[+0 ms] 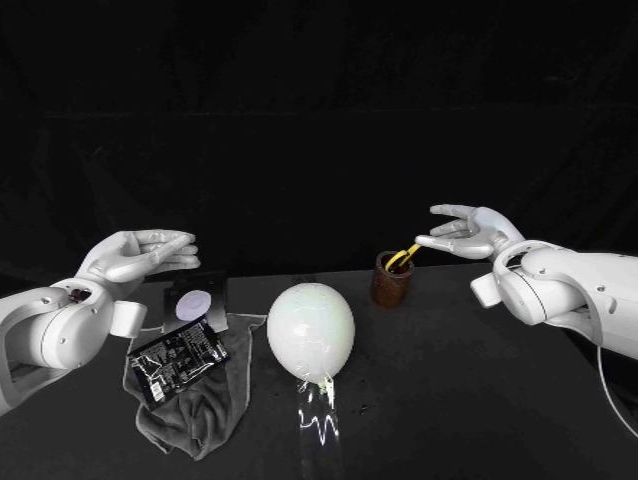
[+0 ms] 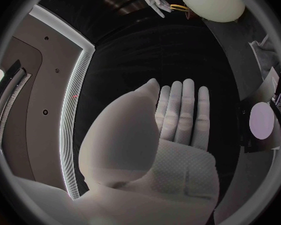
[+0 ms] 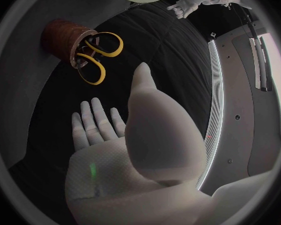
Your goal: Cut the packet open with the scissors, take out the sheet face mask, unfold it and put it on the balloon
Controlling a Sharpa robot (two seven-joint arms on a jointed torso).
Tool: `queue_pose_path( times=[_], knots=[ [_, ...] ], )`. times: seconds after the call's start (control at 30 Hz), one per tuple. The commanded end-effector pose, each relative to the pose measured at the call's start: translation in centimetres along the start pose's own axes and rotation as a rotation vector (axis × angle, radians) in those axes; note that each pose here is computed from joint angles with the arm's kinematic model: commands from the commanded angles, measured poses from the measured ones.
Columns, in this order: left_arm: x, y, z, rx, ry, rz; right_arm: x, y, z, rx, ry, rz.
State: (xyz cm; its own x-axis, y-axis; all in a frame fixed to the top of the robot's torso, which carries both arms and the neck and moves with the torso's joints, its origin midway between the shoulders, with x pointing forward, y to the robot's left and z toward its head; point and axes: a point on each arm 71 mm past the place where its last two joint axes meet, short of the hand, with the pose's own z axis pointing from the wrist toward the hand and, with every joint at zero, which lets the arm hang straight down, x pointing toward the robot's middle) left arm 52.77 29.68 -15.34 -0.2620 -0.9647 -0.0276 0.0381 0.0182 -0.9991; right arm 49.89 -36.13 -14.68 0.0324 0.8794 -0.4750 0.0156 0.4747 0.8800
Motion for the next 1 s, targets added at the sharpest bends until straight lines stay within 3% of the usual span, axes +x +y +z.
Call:
queue_pose_path(
  times=[0.03, 0.27, 0.43, 0.53, 0.77, 1.0],
  knots=[
    [0.02, -0.06, -0.04, 0.015, -0.001, 0.008, 0.0, 0.7, -0.2, -0.075, -0.019, -0.013],
    [-0.10, 0.14, -0.29, 0.021, 0.004, 0.002, -0.5, 2.2, -0.9, -0.181, -0.108, 0.068],
    [-0.19, 0.23, -0.58, 0.035, 0.005, -0.005, 0.4, 3.6, -1.6, -0.258, -0.094, 0.121],
    [-0.26, 0.39, -0.78, 0.039, 0.005, -0.007, 1.4, 4.3, -1.9, -0.285, -0.058, 0.141],
    [-0.30, 1.49, -1.70, 0.031, 0.009, 0.004, 6.0, 6.6, -3.5, -0.382, 0.112, 0.149],
    [-0.37, 2.50, -2.67, 0.005, 0.035, 0.116, 10.0, 8.1, -5.1, -0.501, 0.253, 0.065]
  ],
)
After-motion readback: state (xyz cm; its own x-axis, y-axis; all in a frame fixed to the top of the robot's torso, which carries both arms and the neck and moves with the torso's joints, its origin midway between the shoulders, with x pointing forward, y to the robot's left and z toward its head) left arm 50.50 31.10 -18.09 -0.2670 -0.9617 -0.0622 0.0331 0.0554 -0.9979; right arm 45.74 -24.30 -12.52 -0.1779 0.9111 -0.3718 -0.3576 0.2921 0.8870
